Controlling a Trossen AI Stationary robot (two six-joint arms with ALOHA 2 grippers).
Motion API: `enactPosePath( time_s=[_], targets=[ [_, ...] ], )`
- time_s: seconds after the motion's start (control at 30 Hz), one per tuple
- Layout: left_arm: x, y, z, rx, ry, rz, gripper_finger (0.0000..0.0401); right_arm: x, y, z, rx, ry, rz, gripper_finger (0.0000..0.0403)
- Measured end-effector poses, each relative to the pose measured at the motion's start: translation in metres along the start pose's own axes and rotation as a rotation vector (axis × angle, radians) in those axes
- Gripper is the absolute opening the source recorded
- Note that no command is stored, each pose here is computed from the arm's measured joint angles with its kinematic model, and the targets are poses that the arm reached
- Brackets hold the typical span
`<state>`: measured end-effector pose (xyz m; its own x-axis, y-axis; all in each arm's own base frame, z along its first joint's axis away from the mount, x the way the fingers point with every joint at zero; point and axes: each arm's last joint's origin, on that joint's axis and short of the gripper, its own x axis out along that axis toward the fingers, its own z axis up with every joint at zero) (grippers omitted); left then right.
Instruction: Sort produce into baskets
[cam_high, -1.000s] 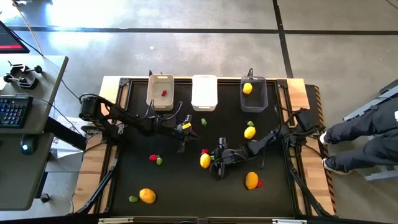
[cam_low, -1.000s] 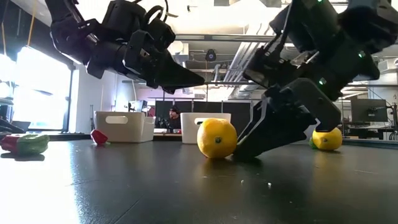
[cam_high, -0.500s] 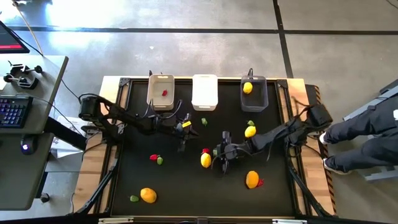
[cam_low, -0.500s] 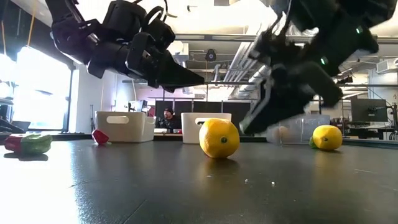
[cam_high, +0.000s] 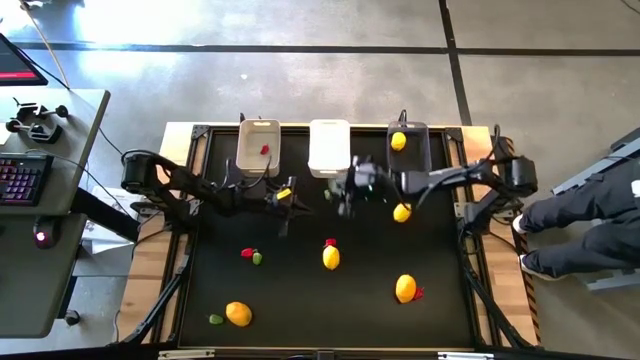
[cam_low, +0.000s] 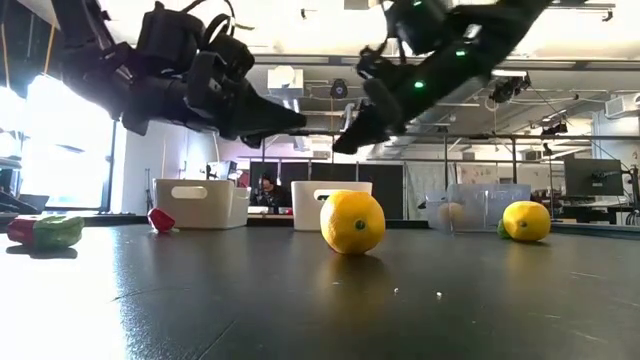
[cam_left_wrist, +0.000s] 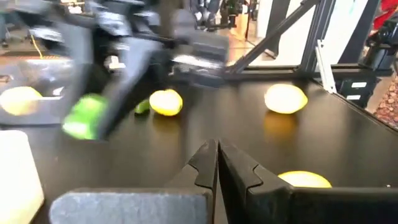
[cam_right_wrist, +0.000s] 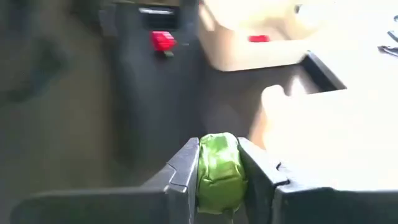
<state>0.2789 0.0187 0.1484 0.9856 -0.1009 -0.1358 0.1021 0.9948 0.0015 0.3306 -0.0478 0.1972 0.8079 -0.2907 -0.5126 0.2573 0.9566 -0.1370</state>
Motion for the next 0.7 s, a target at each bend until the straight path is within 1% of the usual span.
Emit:
enactPosePath(
  time_s=[0.13,0.2,0.33,0.4,0.5,0.7],
  targets=[
    [-0.002,0.000,0.000,0.010,-0.002,0.000,0.0000,0.015,-0.038,0.023,-0.004,0.046,-0.050,0.0073],
    [-0.003,-0.001,0.002,0.020,-0.007,0.000,0.0000,0.025,-0.056,0.033,0.006,0.064,-0.046,0.0073],
    [-0.003,0.000,0.003,0.028,-0.009,0.000,0.0000,0.050,-0.087,0.042,0.014,0.135,-0.038,0.0073],
    [-0.003,0.000,0.002,0.027,-0.007,0.000,0.0000,0.063,-0.100,0.040,0.026,0.186,-0.019,0.0074],
    [-0.003,0.000,0.002,0.025,-0.005,0.000,0.0000,0.082,-0.116,0.030,0.050,0.262,0.028,0.0074],
    [-0.003,-0.001,0.002,0.011,-0.003,-0.003,0.0000,0.104,-0.136,0.019,0.092,0.305,0.009,0.0074]
  ],
)
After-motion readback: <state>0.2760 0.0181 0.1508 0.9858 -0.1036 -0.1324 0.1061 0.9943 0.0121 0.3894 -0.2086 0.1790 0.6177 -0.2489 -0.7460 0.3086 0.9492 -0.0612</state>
